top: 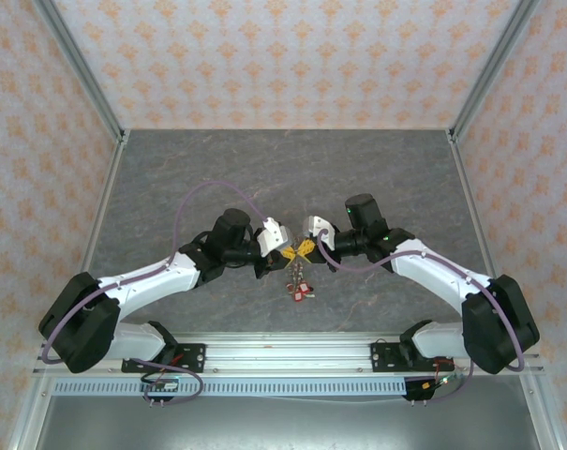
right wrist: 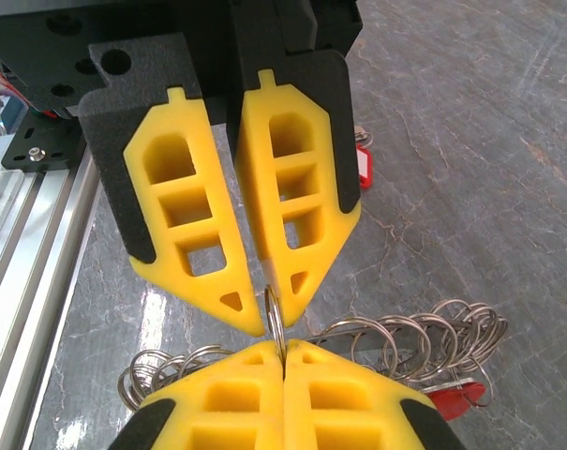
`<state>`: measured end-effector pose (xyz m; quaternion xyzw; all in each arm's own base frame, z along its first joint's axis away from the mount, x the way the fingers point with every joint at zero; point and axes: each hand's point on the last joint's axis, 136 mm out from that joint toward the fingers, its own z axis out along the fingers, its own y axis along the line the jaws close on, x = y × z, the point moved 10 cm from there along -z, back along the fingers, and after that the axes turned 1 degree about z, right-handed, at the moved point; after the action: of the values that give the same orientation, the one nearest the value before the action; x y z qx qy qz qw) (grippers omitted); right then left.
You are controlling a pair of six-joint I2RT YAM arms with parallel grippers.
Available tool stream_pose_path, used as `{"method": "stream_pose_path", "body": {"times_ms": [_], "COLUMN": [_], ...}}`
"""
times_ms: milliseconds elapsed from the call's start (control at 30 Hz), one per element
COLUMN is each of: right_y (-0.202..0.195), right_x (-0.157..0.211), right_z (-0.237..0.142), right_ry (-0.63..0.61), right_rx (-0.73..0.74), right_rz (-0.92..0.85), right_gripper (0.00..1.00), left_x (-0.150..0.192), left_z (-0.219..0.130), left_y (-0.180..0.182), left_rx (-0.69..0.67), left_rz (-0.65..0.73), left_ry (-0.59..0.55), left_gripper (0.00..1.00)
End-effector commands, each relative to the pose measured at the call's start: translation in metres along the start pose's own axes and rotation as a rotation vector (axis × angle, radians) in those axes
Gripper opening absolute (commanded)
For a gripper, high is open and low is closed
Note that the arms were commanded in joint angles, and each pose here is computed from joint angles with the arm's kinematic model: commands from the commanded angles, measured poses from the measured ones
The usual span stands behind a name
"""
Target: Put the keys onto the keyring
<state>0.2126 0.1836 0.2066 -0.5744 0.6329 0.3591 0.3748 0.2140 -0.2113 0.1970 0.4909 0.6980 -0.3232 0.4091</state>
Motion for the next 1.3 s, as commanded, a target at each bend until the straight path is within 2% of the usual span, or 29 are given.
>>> {"method": "stream_pose_path", "body": {"times_ms": [0,467,667,733,800,867,1067,1167,1267], "right_y": [-0.001,-0.002,-0.002,-0.002,-0.001,-0.001,-0.007,-0.003,0.011], "right_x": [-0.008,-0.011,-0.012,-0.012,-0.012,-0.012,-0.029,-0.037,-0.037], "right_z": [0.0,0.0,0.0,-0.001,-0.003,-0.006,-0.023,-0.024,-0.01], "right_ry": [-0.044,-0.044,-0.044,-0.04,-0.027,-0.022,-0.123,-0.161,-0.143], "right_rx": [-0.018,-0.032,-0.031,-0.024,-0.003,0.047,0.272,0.233,0.201], "right_rz": [-0.033,-0.014,-0.014,-0.01,-0.012,-0.02,0.021,0.052,0.006], "right_gripper": [0.0,0.0,0.0,0.0,0.05,0.14,0.19,0.19,0.19], "left_x": [-0.008,-0.012,-0.011,-0.01,-0.009,-0.01,-0.018,-0.024,-0.027], "left_z": [0.001,0.002,0.003,0.003,0.002,-0.001,-0.013,-0.022,-0.032], "left_y": [0.001,0.002,0.003,0.003,0.004,0.004,0.023,0.042,0.063], "left_rx": [0.007,0.011,0.005,-0.007,-0.022,-0.05,-0.181,-0.267,-0.341], "left_rz": [0.029,0.028,0.031,0.031,0.032,0.021,-0.06,-0.118,-0.164], "left_ry": [-0.016,-0.034,-0.024,-0.02,-0.021,-0.03,-0.091,-0.12,-0.148], "left_gripper": [0.14,0.15,0.0,0.0,0.0,0.0,0.0,0.0,0.0]}}
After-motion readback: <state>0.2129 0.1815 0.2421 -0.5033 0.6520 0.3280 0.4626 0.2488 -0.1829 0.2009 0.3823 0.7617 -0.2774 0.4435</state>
